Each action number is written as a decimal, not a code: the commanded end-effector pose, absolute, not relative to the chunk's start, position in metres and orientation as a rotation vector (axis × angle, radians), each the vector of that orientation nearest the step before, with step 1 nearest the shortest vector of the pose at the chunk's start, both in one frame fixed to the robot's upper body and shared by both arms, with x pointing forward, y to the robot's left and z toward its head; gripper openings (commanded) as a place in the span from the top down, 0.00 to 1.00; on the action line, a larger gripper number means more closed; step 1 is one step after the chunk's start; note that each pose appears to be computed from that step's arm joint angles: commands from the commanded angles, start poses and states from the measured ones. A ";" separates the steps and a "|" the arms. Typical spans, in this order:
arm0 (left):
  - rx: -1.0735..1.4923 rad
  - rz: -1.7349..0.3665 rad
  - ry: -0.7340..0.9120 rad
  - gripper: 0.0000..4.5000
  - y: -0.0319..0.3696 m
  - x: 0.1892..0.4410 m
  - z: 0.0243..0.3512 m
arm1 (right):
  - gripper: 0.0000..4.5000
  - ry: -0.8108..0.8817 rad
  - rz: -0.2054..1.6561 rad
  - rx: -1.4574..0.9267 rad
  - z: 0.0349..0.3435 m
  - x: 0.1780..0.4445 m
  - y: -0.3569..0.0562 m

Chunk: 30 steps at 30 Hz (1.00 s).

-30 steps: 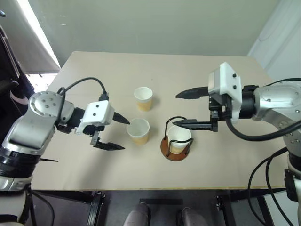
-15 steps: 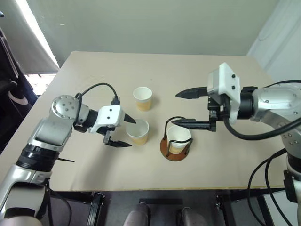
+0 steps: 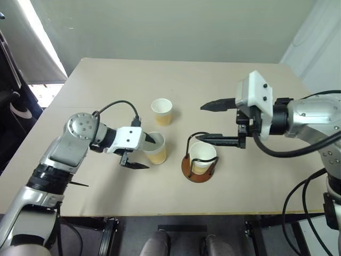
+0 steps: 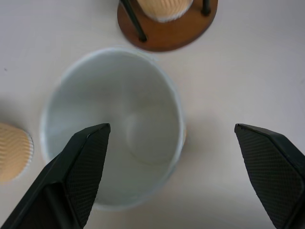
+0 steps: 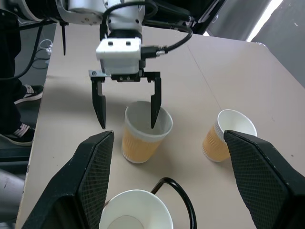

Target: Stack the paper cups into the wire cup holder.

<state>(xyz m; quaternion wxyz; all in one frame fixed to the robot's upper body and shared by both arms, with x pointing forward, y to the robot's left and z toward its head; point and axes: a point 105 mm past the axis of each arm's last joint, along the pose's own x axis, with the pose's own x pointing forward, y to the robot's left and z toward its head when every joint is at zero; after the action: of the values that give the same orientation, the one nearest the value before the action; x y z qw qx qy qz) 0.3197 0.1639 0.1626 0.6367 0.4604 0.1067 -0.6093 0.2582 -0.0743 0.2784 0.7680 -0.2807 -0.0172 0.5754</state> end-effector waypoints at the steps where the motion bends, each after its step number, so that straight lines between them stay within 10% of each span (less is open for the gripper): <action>1: 1.074 -1.380 0.212 0.21 0.162 0.323 0.161 | 0.16 -0.066 1.233 -0.628 0.284 0.255 -0.078; 11: 0.993 -1.417 0.162 1.00 0.149 0.320 0.176 | 0.16 0.141 1.212 -0.658 0.255 0.253 -0.121; 30: 0.900 -1.646 0.021 1.00 0.115 0.282 0.269 | 0.16 0.274 1.238 -0.753 0.226 0.253 -0.145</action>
<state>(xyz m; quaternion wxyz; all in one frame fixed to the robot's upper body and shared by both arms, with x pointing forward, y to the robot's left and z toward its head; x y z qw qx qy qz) 0.2917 0.1175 0.2597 0.6129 0.3848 0.0187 -0.6899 0.2534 -0.1447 0.2192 0.7444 -0.3260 0.1379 0.5662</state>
